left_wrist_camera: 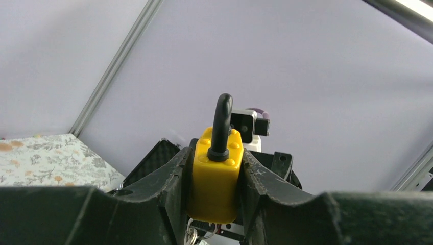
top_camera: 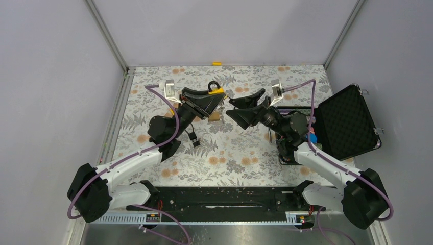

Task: Lock with the key
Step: Lock the lock.

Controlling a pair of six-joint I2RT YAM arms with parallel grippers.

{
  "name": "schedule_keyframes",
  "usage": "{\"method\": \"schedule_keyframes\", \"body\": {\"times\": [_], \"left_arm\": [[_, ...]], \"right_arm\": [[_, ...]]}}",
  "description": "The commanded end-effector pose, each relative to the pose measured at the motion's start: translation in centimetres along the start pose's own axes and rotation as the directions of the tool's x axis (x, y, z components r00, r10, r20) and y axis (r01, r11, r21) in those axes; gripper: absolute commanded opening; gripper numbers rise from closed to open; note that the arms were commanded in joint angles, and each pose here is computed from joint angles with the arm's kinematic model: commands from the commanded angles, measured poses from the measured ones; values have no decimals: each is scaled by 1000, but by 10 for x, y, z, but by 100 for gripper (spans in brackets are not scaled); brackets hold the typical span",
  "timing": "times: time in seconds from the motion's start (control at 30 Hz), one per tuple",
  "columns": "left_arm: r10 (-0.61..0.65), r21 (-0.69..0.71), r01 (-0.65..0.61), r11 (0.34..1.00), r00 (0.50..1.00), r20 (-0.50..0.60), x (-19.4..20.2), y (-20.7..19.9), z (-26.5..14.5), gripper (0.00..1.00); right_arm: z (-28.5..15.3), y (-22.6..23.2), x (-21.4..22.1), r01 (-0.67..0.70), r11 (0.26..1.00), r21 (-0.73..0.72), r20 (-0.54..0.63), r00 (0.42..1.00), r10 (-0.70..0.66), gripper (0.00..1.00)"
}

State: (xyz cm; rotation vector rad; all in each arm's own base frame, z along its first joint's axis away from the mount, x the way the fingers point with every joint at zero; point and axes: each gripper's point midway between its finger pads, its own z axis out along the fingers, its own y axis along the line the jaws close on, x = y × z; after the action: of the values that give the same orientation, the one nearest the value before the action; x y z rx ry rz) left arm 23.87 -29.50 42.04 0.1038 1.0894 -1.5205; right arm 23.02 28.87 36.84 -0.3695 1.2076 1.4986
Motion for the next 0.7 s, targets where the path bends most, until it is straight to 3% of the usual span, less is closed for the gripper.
{"method": "schedule_keyframes", "body": {"times": [0.0,0.1,0.33,0.5,0.67], "left_arm": [[-7,135,-20,991,980,198,-52,-44,3,0],[-71,182,30,983,973,221,-57,-52,3,0],[-127,189,83,978,964,235,-57,-45,13,0],[-158,179,112,977,951,265,-60,-39,10,0],[-130,167,94,981,966,223,-53,-40,13,0]], "right_arm": [[9,19,-15,131,987,-90,37,991,-128,83],[6,4,-18,159,987,-34,106,982,-155,83],[26,8,-18,137,987,-89,152,981,-122,68],[34,13,-15,193,977,-91,186,967,-174,69],[41,12,-14,218,973,-75,205,958,-199,71]]}}
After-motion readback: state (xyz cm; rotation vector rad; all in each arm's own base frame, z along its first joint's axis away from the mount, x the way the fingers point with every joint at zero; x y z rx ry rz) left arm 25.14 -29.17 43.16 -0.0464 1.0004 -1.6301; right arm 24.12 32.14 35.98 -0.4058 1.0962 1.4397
